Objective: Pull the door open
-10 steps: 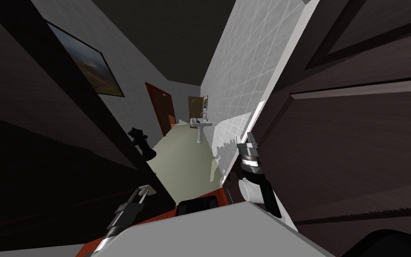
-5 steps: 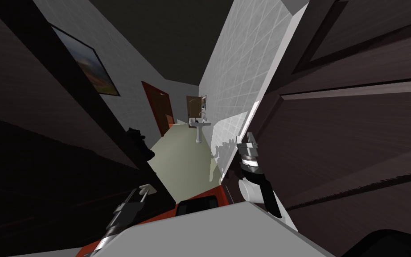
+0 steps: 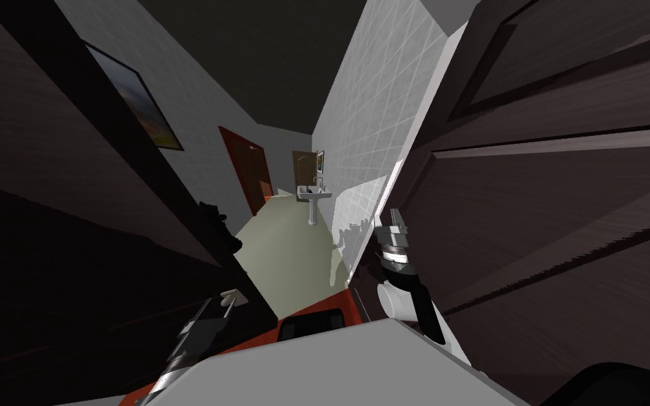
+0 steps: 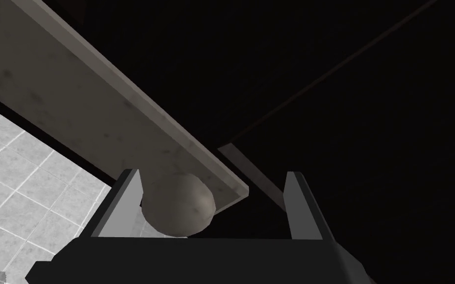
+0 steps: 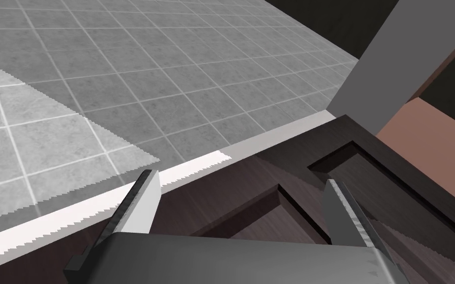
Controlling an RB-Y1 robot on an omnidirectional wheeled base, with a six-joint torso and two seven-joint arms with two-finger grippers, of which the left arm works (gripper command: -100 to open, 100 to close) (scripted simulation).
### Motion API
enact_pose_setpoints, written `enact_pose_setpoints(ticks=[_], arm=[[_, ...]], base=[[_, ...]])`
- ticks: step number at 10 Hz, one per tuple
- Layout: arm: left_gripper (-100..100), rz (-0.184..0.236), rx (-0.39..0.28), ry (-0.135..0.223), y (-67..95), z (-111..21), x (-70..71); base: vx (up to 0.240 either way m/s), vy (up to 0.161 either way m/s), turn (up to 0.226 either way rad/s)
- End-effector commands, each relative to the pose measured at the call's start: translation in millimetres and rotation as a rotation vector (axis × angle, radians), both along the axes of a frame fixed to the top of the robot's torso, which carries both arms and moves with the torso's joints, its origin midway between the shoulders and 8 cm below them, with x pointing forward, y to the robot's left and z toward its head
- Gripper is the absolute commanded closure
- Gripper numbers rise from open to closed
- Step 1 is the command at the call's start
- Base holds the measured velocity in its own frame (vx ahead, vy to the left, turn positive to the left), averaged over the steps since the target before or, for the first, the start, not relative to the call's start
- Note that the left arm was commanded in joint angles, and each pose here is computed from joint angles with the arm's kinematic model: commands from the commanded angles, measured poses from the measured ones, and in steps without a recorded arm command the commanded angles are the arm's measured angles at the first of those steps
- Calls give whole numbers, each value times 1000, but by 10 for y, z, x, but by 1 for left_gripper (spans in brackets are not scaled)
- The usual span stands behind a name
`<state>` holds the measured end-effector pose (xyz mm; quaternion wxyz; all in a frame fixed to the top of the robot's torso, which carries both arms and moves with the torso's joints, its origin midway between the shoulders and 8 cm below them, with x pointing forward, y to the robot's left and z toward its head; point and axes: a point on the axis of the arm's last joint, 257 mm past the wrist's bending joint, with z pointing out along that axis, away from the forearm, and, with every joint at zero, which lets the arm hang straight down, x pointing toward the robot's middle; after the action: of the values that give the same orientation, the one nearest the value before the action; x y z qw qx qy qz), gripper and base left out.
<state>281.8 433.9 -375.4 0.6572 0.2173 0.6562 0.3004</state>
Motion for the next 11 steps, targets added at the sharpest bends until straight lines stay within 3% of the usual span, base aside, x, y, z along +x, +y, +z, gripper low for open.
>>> enact_pose_setpoints(ticks=[1, 5, 11], arm=[[100, 5, -44, -32, 60, 106, 58], [100, 14, -145, -52, 90, 123, 83], [100, 32, -348, -93, 143, 148, 134]], base=[[-49, 18, -63], [-51, 17, -65], [-62, 13, -79]])
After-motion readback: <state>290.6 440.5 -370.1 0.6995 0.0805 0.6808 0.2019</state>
